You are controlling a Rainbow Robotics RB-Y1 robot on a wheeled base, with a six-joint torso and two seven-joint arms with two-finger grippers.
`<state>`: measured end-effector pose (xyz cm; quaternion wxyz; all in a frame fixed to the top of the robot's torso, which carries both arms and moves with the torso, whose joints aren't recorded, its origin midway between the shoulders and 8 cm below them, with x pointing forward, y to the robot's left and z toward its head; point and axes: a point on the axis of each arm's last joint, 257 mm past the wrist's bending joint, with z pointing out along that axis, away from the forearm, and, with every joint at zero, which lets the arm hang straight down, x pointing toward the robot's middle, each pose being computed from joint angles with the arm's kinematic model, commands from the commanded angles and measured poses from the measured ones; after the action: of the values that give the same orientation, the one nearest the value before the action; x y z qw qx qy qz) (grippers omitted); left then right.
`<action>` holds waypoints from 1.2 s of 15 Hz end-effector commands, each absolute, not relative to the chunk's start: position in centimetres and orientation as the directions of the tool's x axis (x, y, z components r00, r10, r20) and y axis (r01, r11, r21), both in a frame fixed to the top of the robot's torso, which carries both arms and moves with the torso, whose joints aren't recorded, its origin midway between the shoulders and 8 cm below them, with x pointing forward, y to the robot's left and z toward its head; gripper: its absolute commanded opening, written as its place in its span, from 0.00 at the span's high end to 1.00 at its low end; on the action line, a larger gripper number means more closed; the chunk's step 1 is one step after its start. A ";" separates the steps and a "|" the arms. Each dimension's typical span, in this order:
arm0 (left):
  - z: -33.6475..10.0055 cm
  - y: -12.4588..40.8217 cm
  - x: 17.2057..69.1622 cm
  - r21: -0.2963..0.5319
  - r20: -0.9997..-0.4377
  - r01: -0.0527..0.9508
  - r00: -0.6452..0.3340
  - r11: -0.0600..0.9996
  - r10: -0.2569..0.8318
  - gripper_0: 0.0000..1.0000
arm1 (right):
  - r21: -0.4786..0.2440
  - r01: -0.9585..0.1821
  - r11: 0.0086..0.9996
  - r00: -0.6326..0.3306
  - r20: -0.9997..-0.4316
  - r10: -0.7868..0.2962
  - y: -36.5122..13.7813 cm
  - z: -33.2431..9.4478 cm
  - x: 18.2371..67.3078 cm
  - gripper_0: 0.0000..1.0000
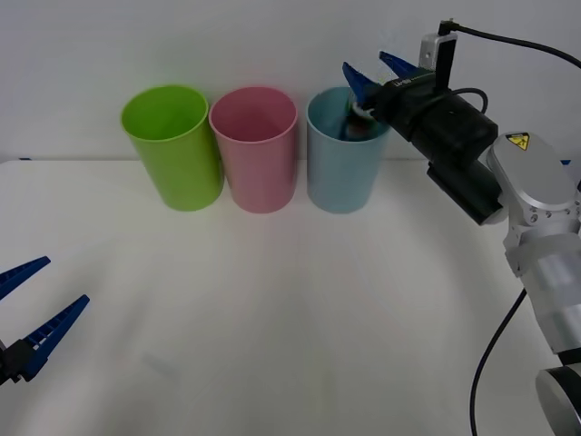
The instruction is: Grasp the object on the table and drop it into the matching bin: aluminum can to the light blue bin, PET bottle to the pink bin.
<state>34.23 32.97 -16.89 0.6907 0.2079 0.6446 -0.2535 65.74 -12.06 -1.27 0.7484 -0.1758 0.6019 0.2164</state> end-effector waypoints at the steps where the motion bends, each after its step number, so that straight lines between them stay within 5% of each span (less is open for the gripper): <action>1: -16.9 33.0 34.2 -0.039 -0.996 0.618 0.041 0.785 -0.082 0.00 | -0.017 -0.542 0.840 0.184 -0.978 0.098 -12.0 -1.4 65.6 0.00; 10: -16.9 33.0 34.2 -0.039 -0.996 0.618 0.041 0.785 -0.082 0.00 | -0.063 -0.627 0.776 0.192 -0.978 0.076 -14.0 -2.7 60.2 0.00; 18: -16.9 33.0 34.2 -0.039 -0.996 0.618 0.041 0.785 -0.082 0.00 | -0.068 -0.672 0.738 0.120 -0.993 0.017 -18.8 -8.4 49.8 0.00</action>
<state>34.23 32.97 -16.89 0.6907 0.2079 0.6446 -0.2535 50.92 -18.39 -7.73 0.7044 -0.2638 0.6113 0.2459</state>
